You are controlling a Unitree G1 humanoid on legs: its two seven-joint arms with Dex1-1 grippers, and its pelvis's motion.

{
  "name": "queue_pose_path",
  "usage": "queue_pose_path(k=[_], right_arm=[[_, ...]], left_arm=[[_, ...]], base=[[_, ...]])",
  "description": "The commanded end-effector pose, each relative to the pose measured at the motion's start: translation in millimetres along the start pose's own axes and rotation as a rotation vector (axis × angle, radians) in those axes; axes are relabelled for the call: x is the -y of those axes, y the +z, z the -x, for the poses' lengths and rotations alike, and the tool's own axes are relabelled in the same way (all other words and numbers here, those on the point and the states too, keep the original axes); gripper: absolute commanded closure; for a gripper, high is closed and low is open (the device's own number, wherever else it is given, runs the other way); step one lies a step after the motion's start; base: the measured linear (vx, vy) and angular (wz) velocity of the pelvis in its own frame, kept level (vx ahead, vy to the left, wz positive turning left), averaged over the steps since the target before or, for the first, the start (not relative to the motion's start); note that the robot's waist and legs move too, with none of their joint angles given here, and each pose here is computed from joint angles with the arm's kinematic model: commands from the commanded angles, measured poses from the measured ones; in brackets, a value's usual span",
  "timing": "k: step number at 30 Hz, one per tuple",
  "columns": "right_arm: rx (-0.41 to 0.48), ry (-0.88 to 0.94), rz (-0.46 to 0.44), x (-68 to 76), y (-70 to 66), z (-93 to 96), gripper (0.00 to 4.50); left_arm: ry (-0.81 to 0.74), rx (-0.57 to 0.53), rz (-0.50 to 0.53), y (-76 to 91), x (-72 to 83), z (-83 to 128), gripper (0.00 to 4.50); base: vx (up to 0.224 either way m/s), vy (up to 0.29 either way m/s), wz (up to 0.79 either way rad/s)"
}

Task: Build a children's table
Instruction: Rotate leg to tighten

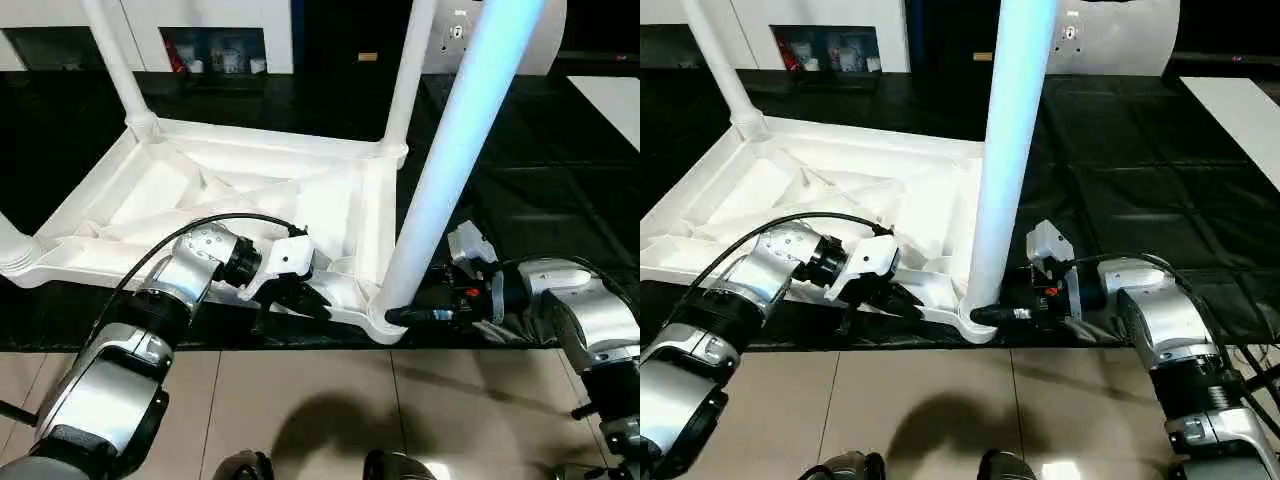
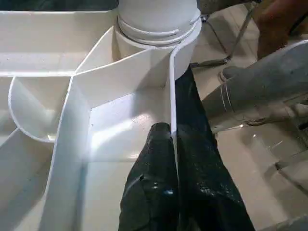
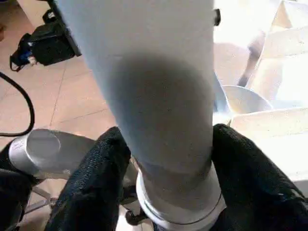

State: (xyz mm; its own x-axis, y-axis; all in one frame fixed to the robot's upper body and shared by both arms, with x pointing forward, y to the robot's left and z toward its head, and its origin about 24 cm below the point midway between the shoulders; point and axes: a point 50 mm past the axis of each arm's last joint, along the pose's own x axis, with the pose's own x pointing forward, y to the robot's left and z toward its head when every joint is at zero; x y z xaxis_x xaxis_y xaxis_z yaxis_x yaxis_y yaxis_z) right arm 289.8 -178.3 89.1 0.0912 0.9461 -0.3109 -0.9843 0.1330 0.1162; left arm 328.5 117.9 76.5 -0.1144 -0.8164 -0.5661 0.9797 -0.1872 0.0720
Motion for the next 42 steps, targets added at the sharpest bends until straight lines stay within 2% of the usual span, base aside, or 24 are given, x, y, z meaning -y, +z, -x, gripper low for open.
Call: queue_pose_path(k=[1,3,8,11,14,17,20,22,23,28,29,30,33,36,37,42], right_arm=[[-0.003,0.028,0.003,0.0,2.4,1.6,2.15],[-0.002,0.037,0.0,-0.5,2.0,1.1,2.38],[0.017,0.068,-0.018,-4.3,1.3,-3.2,2.49],[0.052,0.053,-0.065,-7.9,4.8,-14.2,2.51],[0.086,-0.073,-0.114,-1.4,9.6,-30.2,2.51],[0.167,-0.226,-0.16,7.0,19.0,-52.2,2.51],[0.148,-0.437,-0.192,18.0,21.5,-73.6,2.51],[0.143,-0.511,-0.207,22.3,23.1,-79.8,2.51],[0.172,-0.687,-0.254,33.1,30.5,-90.1,2.52],[0.237,-0.821,-0.261,43.1,38.3,-99.3,2.52],[0.243,-0.829,-0.263,43.4,38.4,-100.1,1.99],[0.247,-0.828,-0.265,43.3,38.2,-99.7,1.85],[0.279,-0.808,-0.256,42.3,35.5,-89.3,1.8],[0.289,-0.808,-0.23,42.5,30.7,-74.0,1.36],[0.28,-0.78,-0.193,40.9,27.6,-63.5,1.29],[0.268,-0.672,-0.128,35.0,22.4,-44.8,0.91]], left_arm=[[-0.026,-0.008,-0.043,5.1,0.5,-0.7,4.5],[-0.025,-0.007,-0.043,5.2,0.4,-0.5,4.5],[-0.013,0.007,-0.026,5.4,0.0,-0.6,4.5],[0.063,0.019,0.031,7.9,-7.4,-5.0,4.5],[0.167,0.04,0.084,14.0,-18.2,-12.4,4.5],[0.287,0.082,0.148,26.7,-31.5,-22.3,4.5],[0.407,0.13,0.201,42.1,-44.5,-30.7,4.5],[0.452,0.136,0.215,46.0,-48.7,-32.8,4.5],[0.535,0.131,0.23,51.6,-55.7,-35.9,4.5],[0.624,0.125,0.231,55.6,-62.5,-35.0,4.5],[0.628,0.124,0.234,55.8,-62.8,-35.1,4.5],[0.628,0.122,0.233,55.4,-62.7,-34.7,4.5],[0.611,0.087,0.21,46.9,-60.0,-28.7,4.5],[0.572,0.061,0.188,38.4,-55.8,-23.3,4.5],[0.542,0.041,0.181,31.9,-52.4,-19.2,4.5],[0.469,0.004,0.144,21.5,-45.0,-12.3,4.5]], base=[[0.0,0.0,0.0],[0.0,0.0,0.0],[0.0,0.0,0.0],[0.0,0.0,0.0],[0.0,0.0,0.0],[0.0,0.0,0.0],[0.0,0.0,0.0],[0.0,0.0,0.0],[0.0,0.0,0.0],[0.0,0.0,0.0],[0.0,0.0,0.0],[0.0,0.0,0.0],[0.0,0.0,0.0],[0.0,0.0,0.0],[0.0,0.0,0.0],[0.0,0.0,0.0]])
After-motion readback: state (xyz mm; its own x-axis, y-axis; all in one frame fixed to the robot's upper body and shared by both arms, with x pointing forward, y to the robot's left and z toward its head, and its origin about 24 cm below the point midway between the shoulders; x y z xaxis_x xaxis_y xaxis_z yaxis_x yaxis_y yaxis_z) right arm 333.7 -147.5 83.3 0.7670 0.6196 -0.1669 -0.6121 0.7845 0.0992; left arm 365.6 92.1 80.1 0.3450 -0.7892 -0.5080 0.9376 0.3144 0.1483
